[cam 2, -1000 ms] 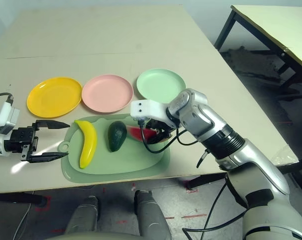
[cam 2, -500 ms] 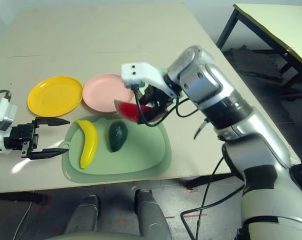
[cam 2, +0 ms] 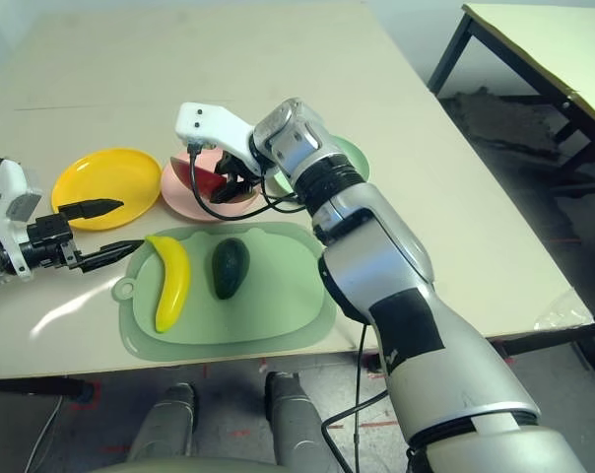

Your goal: Place the fruits into color-matched plates.

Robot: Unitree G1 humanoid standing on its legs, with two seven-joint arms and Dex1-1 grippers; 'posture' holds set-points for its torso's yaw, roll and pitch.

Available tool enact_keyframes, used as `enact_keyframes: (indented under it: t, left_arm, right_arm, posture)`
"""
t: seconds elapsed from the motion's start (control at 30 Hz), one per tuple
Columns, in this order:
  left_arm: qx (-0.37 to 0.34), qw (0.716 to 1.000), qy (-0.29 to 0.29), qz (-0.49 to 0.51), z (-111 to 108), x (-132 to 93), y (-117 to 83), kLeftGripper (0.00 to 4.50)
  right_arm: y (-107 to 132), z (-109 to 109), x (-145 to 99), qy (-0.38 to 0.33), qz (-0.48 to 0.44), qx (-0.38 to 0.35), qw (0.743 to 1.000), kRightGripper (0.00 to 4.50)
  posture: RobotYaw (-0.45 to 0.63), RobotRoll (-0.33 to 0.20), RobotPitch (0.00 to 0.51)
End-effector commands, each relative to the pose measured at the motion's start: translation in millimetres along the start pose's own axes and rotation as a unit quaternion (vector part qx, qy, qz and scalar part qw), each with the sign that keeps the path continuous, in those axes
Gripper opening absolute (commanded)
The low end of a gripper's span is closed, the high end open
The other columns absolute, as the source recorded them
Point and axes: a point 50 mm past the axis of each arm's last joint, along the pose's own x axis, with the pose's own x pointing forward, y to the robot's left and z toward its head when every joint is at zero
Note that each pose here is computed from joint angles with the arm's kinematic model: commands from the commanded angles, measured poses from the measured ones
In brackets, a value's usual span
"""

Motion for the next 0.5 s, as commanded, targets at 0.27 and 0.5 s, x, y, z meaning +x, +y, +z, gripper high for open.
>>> enact_keyframes:
  t: [0.27,0.5]
  left_arm:
    - [0.012,1.0,0.02,-0.014,0,-9,-5,4.5]
    - [0.009,0.999,0.025,-0.031,-5,-4,-6,4.5]
  right_arm:
    - [-3,-18,5,0.014,-0.051,0.027,0.998,2.84]
    - [-19,-4,-18,-0.004,-0.083,-0.006,0.996,4.47]
  posture:
    - [0.07,0.0,0.225]
    - [0.04,0.0,0.222]
